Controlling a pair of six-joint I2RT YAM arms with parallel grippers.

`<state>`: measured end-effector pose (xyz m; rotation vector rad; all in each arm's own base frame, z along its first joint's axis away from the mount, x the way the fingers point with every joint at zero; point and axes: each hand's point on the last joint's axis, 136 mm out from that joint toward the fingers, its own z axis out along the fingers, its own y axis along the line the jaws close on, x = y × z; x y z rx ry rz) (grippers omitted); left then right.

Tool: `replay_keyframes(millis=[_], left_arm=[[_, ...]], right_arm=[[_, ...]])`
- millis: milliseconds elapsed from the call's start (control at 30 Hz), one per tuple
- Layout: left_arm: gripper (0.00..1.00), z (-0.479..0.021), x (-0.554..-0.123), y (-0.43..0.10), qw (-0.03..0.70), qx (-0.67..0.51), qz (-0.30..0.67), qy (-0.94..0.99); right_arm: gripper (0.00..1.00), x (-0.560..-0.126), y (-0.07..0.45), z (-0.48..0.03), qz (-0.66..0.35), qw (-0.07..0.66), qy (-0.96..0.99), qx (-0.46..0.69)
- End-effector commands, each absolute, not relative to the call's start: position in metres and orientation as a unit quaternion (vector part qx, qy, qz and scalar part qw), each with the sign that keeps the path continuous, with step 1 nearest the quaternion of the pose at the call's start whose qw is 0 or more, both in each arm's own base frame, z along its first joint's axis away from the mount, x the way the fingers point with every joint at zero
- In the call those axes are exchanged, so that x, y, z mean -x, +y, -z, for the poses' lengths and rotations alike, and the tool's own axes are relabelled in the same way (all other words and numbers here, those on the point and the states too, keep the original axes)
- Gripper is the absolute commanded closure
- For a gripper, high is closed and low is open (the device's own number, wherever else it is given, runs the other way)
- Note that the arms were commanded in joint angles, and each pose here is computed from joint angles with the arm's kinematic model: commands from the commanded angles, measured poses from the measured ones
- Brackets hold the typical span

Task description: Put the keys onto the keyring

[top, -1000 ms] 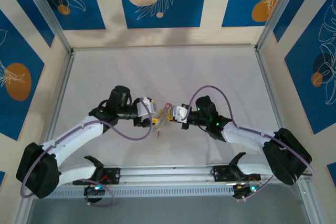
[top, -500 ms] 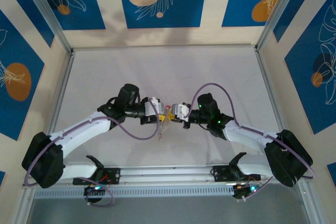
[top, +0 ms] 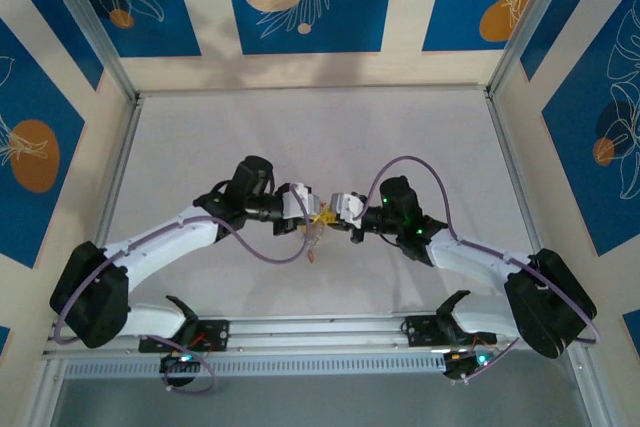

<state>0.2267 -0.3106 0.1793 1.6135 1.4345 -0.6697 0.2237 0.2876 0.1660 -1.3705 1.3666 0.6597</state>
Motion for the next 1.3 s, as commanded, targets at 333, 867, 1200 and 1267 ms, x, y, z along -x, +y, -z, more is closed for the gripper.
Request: replay_keyframes(millis=[333,867,1200,1267], left_arm=[[1.00,-0.240,-0.220,-0.324,0.492,-0.612,0.338,0.519],[1.00,-0.248,-0.213,-0.326,0.490,-0.604,0.367,0.509],[1.00,-0.251,-0.212,-0.326,0.495,-0.602,0.370,0.506],[1.00,-0.250,-0.211,-0.326,0.493,-0.603,0.373,0.505]], right_arm=[[0.76,-0.215,0.266,-0.198,-0.323,0.580,0.563,0.493],[0.82,-0.217,0.267,-0.223,-0.370,0.591,0.544,0.466],[0.84,-0.213,0.274,-0.220,-0.387,0.573,0.542,0.478],[0.88,-0.213,0.277,-0.221,-0.390,0.571,0.539,0.481]])
